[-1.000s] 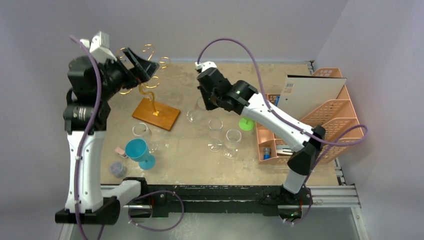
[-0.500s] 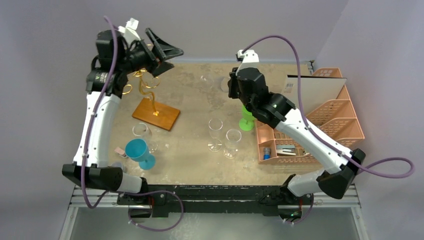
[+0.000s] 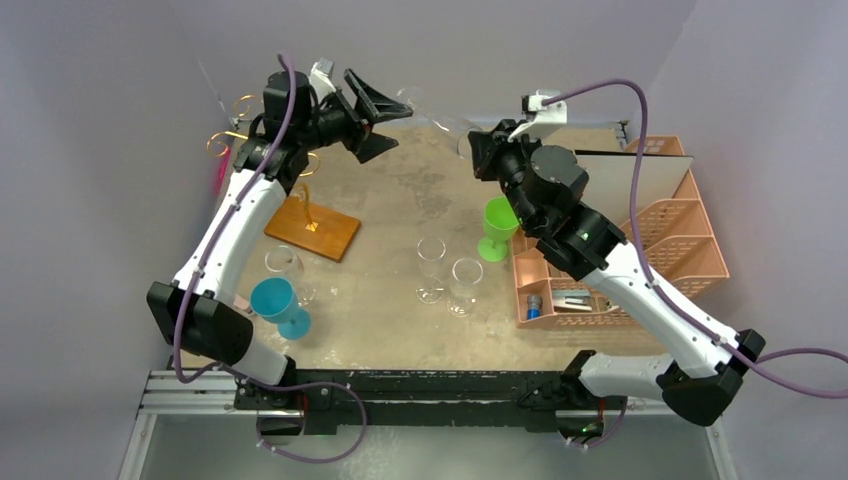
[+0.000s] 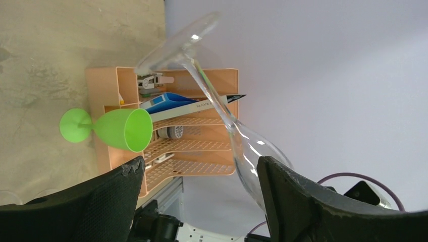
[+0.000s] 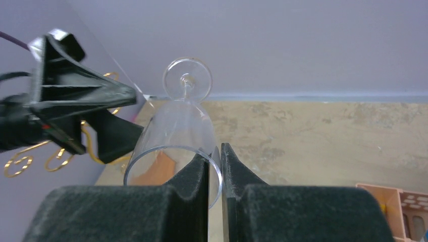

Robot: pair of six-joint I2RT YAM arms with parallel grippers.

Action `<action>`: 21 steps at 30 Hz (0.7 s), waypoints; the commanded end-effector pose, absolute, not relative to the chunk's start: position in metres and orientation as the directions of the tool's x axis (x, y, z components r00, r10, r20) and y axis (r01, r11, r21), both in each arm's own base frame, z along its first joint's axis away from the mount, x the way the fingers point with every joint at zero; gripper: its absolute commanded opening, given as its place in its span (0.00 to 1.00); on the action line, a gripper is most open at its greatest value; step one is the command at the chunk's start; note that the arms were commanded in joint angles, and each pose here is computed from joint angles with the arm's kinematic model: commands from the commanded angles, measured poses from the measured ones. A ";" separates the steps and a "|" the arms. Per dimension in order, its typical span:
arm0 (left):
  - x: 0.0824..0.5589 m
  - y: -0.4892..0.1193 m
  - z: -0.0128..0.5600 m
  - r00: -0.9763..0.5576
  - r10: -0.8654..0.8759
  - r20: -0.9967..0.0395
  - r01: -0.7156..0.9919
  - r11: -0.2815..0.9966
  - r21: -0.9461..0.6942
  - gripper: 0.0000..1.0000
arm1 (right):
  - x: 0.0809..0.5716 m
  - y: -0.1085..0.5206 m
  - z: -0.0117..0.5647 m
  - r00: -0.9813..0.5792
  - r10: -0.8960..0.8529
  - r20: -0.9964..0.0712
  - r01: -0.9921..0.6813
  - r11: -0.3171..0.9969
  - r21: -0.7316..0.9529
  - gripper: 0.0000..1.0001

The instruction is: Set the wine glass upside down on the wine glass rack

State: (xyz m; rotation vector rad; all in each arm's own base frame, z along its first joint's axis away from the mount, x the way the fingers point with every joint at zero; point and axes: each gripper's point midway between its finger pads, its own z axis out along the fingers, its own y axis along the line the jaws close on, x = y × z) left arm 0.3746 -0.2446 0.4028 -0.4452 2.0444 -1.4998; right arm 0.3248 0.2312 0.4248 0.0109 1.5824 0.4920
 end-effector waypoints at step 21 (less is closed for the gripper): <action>0.386 -0.278 0.436 -0.811 -0.580 -0.076 0.037 0.079 -0.996 0.47 | 0.299 0.249 0.471 -0.042 0.464 -0.885 -0.482 0.767 0.424 0.00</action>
